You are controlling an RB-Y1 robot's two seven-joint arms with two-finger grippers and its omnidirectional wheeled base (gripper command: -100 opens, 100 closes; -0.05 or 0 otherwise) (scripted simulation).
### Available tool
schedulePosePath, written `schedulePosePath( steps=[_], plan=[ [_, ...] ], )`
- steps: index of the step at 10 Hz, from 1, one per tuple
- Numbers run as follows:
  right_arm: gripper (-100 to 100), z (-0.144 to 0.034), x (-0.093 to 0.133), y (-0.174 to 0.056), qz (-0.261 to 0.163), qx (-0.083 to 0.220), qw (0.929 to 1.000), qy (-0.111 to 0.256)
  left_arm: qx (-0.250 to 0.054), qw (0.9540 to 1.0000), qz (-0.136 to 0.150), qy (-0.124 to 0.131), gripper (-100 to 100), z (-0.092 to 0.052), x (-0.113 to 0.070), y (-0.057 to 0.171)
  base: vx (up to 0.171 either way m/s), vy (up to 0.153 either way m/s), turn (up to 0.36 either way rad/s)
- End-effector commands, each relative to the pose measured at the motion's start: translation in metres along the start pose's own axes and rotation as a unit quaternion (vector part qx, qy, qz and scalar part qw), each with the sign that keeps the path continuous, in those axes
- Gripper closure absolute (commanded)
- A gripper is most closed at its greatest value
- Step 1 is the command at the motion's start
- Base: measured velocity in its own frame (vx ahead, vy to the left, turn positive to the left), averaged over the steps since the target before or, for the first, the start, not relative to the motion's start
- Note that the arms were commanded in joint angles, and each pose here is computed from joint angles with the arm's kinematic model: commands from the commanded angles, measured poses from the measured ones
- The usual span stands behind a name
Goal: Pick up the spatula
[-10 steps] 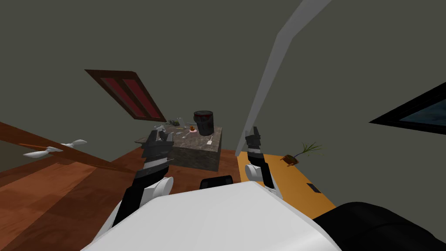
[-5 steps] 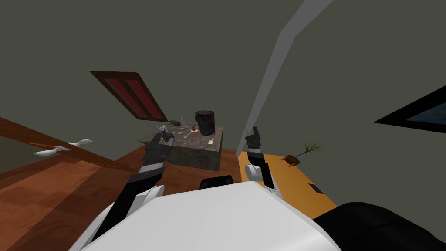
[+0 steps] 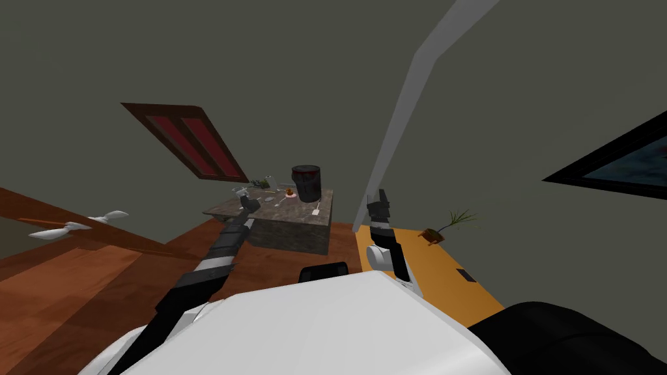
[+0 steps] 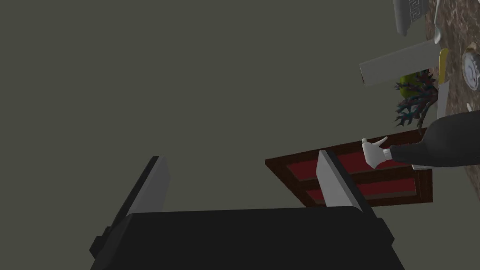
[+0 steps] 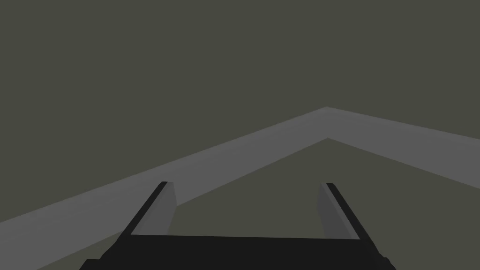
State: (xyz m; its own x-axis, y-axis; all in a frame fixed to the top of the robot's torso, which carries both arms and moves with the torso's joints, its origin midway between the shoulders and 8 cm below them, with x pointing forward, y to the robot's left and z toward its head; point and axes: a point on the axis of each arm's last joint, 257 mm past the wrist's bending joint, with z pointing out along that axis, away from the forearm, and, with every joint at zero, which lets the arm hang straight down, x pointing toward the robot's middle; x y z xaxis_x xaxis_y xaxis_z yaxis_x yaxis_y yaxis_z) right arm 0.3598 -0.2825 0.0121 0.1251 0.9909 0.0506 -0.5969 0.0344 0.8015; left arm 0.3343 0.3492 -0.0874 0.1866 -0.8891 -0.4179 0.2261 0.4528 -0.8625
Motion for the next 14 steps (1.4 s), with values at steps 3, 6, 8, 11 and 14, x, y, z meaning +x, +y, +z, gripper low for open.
schedulePosePath(
  steps=[3,6,8,11,14],
  plan=[
    [0,0.000,0.000,0.000,0.000,0.000,1.0000,0.000,-0.081,0.9883,0.121,0.043,-100,-0.026,-0.012,0.052,-0.013,0.022,-0.098],
    [0,0.000,0.000,0.000,0.000,0.000,1.0000,0.000,-0.112,0.9759,0.175,0.068,-100,-0.040,-0.018,0.072,-0.012,0.015,-0.114],
    [0,0.000,0.000,0.000,0.000,0.000,1.0000,0.000,-0.169,0.9417,0.270,0.110,-100,-0.068,-0.034,0.110,-0.013,0.011,-0.234],
    [0,0.000,0.000,0.000,0.000,0.000,1.0000,0.000,-0.196,0.9116,0.330,0.147,-100,-0.089,-0.043,0.131,-0.013,0.010,-0.145],
    [0,0.000,0.000,0.000,0.000,0.000,1.0000,0.000,-0.241,0.8470,0.427,0.204,-100,-0.126,-0.067,0.164,-0.006,0.006,-0.219]
  ],
)
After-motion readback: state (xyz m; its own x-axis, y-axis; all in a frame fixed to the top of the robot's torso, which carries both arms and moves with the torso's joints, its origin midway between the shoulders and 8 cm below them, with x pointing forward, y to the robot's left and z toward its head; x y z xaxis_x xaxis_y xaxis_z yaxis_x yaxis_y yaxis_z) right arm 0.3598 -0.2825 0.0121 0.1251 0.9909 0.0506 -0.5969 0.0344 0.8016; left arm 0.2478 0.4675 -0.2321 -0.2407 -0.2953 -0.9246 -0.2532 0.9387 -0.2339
